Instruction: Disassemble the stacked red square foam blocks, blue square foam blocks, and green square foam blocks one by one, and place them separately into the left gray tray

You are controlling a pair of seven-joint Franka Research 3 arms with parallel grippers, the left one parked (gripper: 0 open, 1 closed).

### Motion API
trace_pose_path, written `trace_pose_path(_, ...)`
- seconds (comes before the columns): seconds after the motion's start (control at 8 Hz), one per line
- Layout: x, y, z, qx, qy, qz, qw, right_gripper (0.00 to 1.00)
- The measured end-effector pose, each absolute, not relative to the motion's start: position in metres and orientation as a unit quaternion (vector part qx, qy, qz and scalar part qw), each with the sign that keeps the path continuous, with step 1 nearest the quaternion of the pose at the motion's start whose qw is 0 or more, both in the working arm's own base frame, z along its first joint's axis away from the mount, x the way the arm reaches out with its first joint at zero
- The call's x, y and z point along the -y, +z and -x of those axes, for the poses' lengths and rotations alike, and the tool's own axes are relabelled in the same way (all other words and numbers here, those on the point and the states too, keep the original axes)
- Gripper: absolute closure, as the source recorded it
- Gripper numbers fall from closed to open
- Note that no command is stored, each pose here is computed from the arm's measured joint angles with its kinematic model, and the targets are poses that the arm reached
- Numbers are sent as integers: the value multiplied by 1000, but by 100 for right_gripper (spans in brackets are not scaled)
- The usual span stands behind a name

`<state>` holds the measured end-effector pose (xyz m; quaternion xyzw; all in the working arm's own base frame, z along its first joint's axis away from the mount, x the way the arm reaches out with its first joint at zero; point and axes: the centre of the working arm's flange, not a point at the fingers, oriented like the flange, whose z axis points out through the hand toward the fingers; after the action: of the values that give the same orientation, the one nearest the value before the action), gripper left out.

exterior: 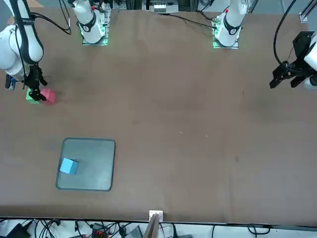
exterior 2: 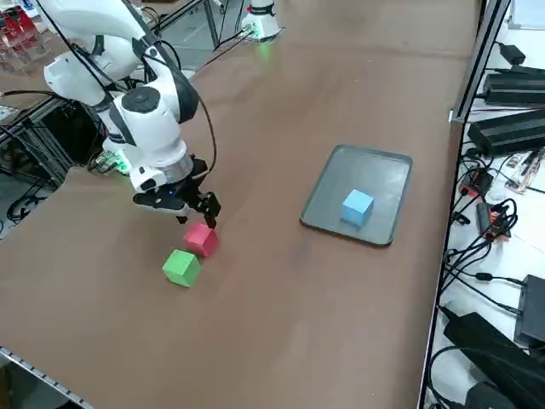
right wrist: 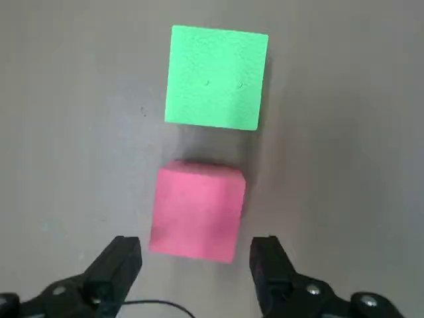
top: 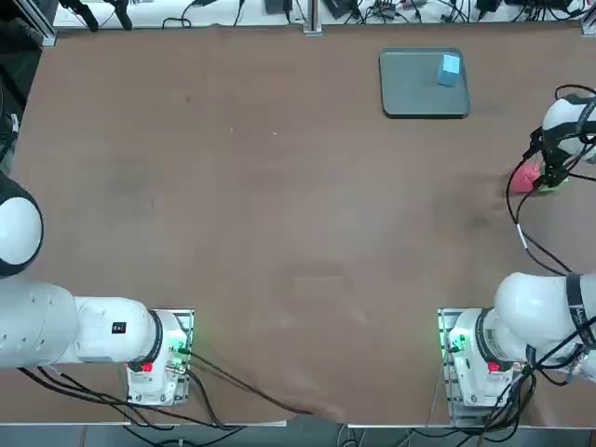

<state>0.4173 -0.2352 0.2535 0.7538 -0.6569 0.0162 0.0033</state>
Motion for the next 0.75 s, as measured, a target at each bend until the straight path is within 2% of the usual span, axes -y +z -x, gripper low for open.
trace_pose_path(0.75, 237, 230, -417, 657, 21, -753, 2, 0)
